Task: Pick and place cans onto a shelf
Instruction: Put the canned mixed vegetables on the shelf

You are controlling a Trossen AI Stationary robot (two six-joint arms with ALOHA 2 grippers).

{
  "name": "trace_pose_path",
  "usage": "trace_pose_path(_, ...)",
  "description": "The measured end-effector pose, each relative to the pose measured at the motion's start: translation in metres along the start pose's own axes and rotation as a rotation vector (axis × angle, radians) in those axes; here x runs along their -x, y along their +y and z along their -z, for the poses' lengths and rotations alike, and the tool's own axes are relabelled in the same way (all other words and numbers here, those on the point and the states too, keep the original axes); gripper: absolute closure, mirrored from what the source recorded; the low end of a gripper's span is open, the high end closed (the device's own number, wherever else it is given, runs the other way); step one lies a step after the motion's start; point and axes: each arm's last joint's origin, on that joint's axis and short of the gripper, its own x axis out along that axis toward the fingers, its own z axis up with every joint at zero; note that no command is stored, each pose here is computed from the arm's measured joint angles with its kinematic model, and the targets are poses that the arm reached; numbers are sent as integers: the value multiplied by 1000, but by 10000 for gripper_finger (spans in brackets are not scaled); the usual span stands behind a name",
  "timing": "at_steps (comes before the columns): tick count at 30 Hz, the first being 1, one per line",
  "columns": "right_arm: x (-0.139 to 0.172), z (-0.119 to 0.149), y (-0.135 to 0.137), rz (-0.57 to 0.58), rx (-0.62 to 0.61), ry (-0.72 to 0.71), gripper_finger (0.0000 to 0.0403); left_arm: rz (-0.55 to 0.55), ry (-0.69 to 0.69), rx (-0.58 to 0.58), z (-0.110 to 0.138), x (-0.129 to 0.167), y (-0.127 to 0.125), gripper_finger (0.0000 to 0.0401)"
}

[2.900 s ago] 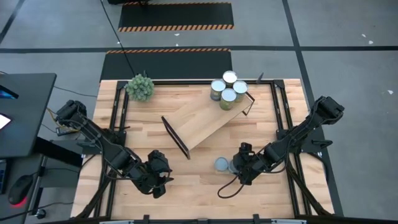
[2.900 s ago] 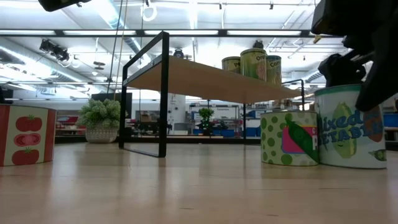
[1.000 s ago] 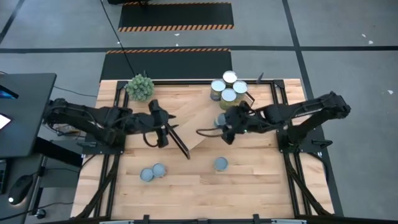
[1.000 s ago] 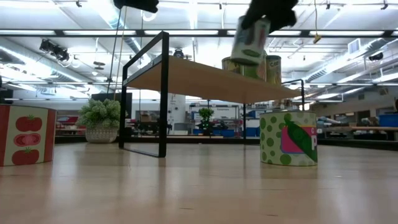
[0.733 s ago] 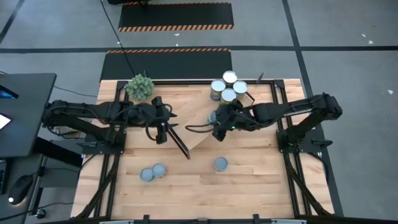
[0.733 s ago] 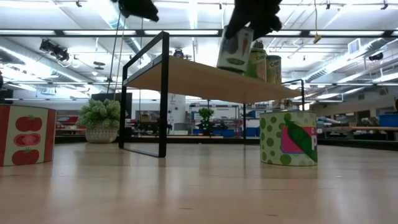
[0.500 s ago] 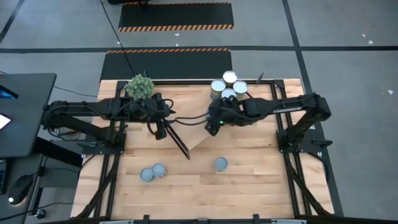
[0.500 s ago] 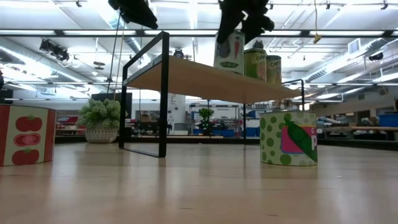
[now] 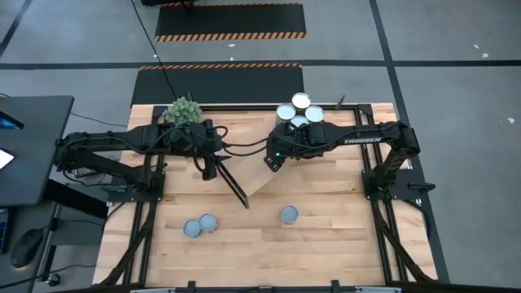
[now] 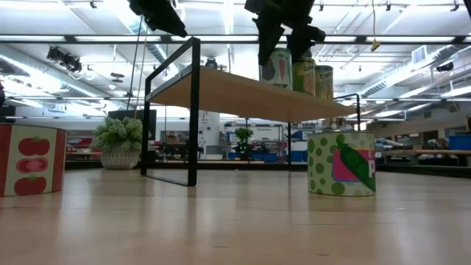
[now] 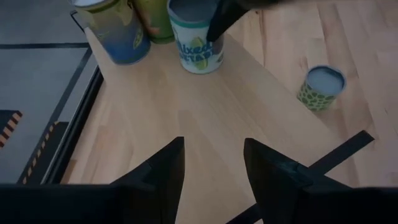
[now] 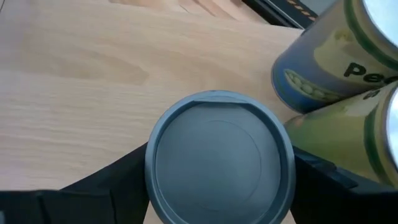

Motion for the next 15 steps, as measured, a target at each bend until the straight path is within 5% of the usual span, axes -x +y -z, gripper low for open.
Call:
trace_pose_path(6,0,3,-2,-5,61,44,55,1,6,-21,1,0,0,229)
trace_pose_path(15,5,4,-6,-31,333,66,20,33,3,-40,1,0,1,229)
